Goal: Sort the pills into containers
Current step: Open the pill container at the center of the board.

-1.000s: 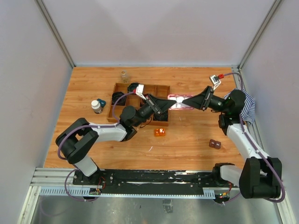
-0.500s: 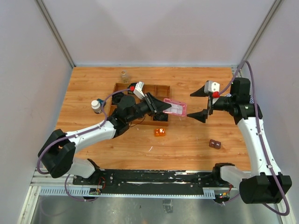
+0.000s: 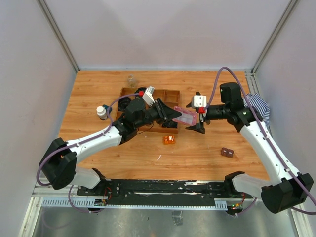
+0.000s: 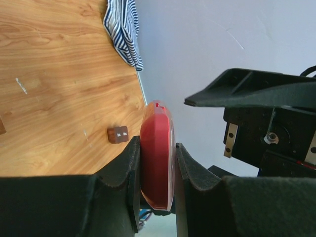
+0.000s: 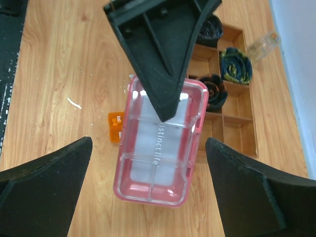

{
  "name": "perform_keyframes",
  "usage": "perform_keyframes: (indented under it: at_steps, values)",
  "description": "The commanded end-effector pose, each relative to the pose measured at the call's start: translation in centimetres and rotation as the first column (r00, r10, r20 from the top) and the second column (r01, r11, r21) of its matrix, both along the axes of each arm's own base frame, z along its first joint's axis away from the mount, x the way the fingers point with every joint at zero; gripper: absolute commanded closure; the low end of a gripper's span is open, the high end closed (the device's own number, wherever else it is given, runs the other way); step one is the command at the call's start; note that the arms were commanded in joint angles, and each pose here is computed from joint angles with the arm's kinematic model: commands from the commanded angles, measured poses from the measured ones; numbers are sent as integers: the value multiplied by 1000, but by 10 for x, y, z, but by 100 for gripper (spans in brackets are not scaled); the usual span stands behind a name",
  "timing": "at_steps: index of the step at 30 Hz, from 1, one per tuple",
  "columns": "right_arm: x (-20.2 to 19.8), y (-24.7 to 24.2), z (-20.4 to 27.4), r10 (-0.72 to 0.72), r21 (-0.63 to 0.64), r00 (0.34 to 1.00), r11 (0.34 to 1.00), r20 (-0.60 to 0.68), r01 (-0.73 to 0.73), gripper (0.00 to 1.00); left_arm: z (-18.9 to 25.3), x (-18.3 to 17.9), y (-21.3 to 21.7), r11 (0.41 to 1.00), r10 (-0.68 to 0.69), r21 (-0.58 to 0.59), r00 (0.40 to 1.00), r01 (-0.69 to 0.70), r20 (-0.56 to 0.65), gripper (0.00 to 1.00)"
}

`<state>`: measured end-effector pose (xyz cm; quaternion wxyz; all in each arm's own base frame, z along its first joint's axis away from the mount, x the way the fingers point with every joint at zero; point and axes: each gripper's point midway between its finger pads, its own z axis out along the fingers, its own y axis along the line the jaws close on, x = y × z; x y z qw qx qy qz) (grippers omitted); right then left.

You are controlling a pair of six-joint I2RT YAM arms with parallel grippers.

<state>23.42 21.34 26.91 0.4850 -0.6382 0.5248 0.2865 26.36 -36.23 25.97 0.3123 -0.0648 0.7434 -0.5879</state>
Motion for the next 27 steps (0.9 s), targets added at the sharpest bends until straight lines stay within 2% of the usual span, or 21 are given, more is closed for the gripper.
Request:
perform_keyframes:
  at_steps: [1, 14, 22, 25, 27]
  values:
    - [15, 2, -14, -93, -55, 996, 994, -19, 91, 2, 35, -6, 0, 999, -16, -50, 997, 20, 72, 100]
    - [12, 13, -40, -66, -123, 995, 991, -70, 57, 0, 36, -10, -3, 998, -29, -51, 997, 33, 75, 100]
    - [18, 16, -42, -105, -131, 989, 987, -102, 92, 17, 37, -10, -3, 998, -30, -53, 997, 33, 74, 100]
    - [19, 15, -42, -120, -133, 987, 985, -107, 105, 28, 36, -10, -3, 998, -26, -52, 997, 30, 75, 100]
    - [19, 15, -41, -126, -132, 985, 985, -115, 111, 40, 36, -10, -3, 998, -26, -54, 997, 30, 71, 99]
